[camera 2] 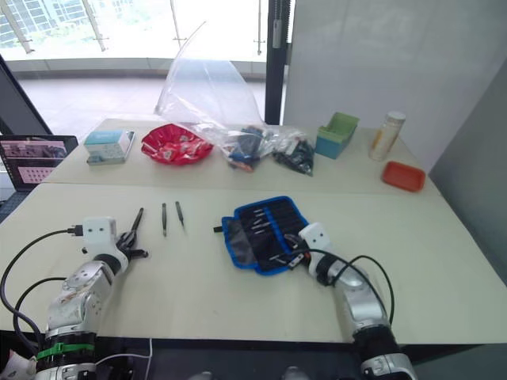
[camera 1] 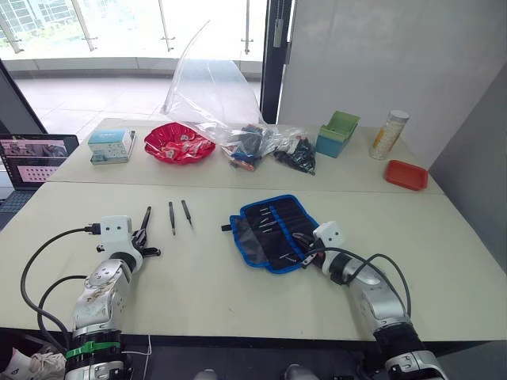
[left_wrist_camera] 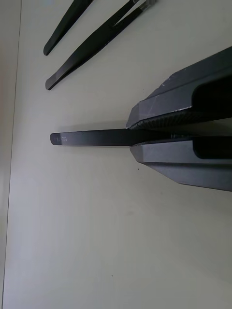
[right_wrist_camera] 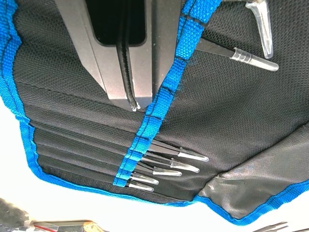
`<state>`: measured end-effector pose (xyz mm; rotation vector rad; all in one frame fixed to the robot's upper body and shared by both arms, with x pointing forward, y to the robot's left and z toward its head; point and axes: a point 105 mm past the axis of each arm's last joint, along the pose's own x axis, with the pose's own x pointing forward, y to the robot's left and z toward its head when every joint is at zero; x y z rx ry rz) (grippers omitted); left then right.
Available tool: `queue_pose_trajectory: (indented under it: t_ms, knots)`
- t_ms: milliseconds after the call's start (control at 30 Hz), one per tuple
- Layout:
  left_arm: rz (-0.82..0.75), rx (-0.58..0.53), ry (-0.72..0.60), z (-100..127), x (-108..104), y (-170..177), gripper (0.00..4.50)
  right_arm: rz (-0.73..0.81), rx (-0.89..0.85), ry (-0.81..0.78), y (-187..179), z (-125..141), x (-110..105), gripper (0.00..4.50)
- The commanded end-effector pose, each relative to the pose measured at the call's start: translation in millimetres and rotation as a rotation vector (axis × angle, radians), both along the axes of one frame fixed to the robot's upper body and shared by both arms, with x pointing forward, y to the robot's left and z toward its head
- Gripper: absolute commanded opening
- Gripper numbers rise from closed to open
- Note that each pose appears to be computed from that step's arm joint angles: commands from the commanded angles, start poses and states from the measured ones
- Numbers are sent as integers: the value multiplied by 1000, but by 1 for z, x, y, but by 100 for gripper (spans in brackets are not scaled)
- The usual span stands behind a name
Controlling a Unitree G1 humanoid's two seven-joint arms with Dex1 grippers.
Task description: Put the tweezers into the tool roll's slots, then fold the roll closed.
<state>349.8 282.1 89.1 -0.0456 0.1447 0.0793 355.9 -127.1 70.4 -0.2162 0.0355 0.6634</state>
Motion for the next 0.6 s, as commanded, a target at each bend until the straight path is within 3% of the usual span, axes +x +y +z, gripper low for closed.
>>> queue_pose_trajectory:
  t_ms: [33,267,367,600]
  knots:
    - [-117,73,-188,51,10,-13,1,-30,-27,74,-7,-21,-7,0]
    - [-572,276,-275,83,24,-89,1,-69,-13,68,-10,-22,-13,0]
    - [-801,389,-260,82,21,-124,1,-90,-7,63,-12,-21,-14,0]
    - [-1111,487,-142,69,18,-165,1,-99,13,60,-13,-19,-21,0]
